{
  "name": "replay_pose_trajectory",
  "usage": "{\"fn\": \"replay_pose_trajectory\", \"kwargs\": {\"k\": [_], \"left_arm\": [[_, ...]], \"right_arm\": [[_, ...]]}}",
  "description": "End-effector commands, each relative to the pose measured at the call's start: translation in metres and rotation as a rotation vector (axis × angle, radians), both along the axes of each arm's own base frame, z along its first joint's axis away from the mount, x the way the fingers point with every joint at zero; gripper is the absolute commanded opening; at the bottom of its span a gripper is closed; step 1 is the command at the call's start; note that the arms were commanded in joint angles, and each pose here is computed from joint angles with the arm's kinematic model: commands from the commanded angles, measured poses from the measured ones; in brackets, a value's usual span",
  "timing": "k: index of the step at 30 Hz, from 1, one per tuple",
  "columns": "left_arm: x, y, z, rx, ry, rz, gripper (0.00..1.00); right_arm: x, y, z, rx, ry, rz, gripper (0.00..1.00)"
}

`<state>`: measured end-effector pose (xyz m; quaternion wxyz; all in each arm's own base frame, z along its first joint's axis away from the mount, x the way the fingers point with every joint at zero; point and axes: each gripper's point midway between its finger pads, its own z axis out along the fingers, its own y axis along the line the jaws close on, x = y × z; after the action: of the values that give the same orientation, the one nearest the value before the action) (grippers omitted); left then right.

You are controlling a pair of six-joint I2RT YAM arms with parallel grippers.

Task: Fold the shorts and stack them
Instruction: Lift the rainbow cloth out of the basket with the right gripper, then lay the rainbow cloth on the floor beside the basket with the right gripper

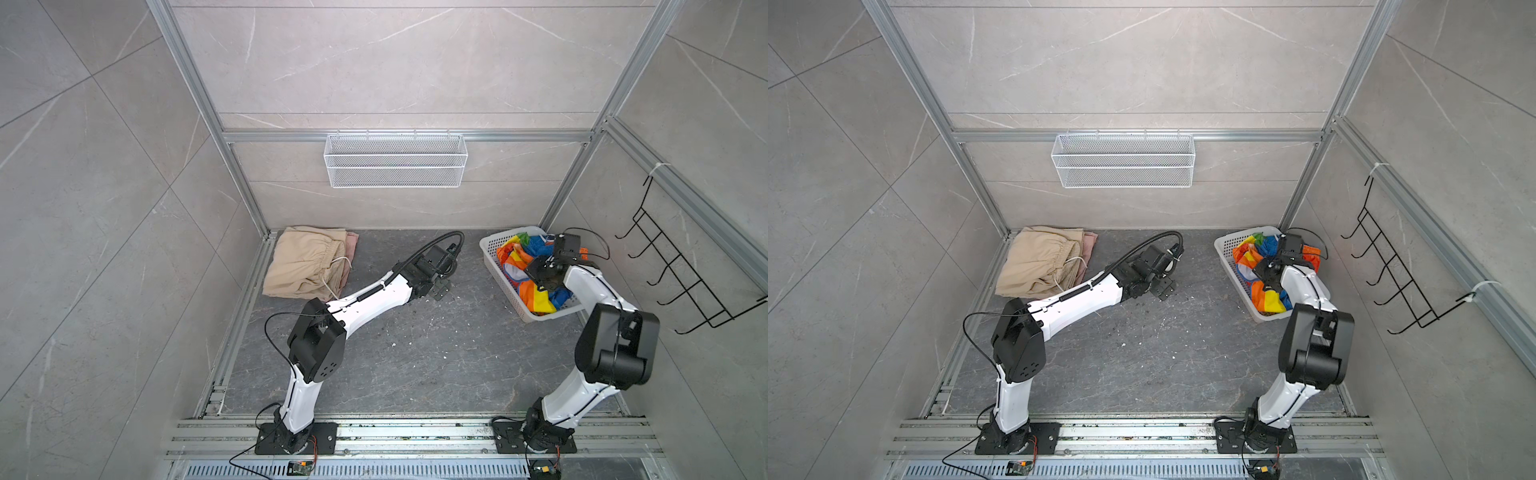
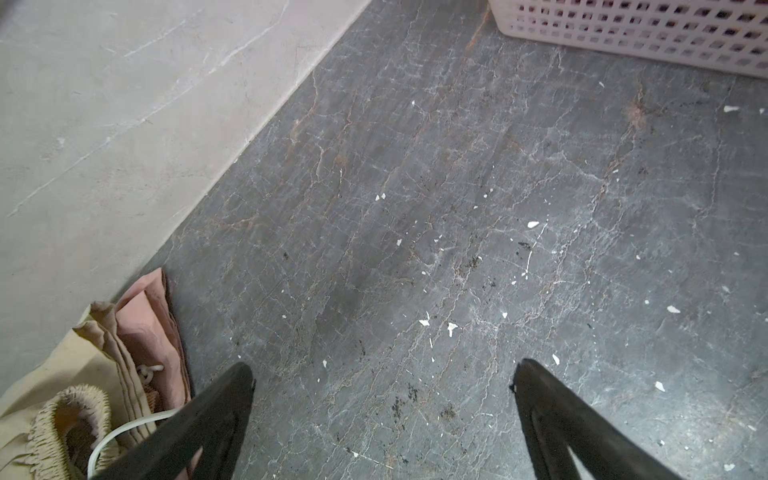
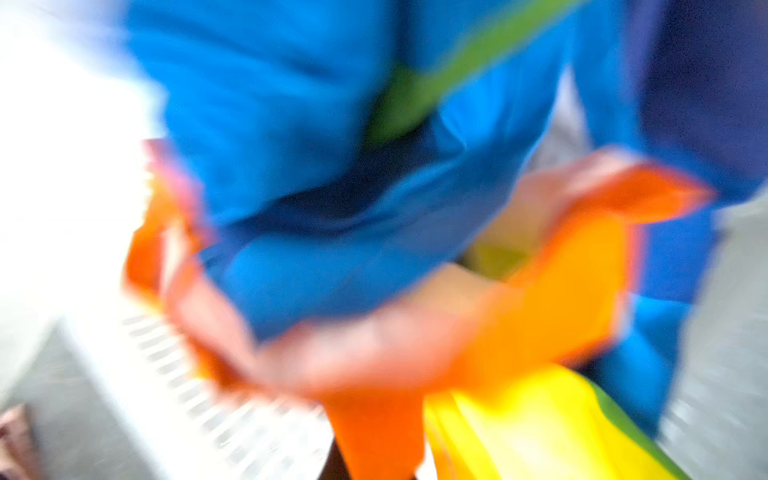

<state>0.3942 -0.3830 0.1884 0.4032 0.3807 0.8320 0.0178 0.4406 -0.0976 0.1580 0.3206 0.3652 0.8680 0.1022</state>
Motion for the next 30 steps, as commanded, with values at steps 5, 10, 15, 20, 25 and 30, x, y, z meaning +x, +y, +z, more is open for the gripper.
{"fn": "replay_pose_trajectory", "kwargs": {"k": [5,10,15,20,25,30], "left_arm": [[0.018,0.048,0.091,-0.282,-0.007,0.143,1.00],[0.026,0.113,0.111,-0.554,0.016,0.293,1.00],[0.036,0.189,0.084,-0.845,0.132,0.505,1.00],[0.035,0.200,0.059,-0.883,0.227,0.551,1.00],[0.035,0.187,0.038,-0.957,0.319,0.547,1.00],[0.029,0.160,0.011,-0.962,0.427,0.520,1.00]], "right_arm": [[-0.025,0.072,0.262,-0.133,-0.501,0.251,0.00],[-0.057,0.208,0.322,0.002,-0.645,0.649,0.00],[-0.058,0.300,0.216,0.113,-0.439,0.819,0.11],[-0.061,0.339,0.096,0.194,-0.190,0.865,0.46],[-0.079,0.344,0.062,0.171,-0.105,0.896,0.83],[-0.092,0.299,0.052,0.030,-0.064,0.797,0.99]]}}
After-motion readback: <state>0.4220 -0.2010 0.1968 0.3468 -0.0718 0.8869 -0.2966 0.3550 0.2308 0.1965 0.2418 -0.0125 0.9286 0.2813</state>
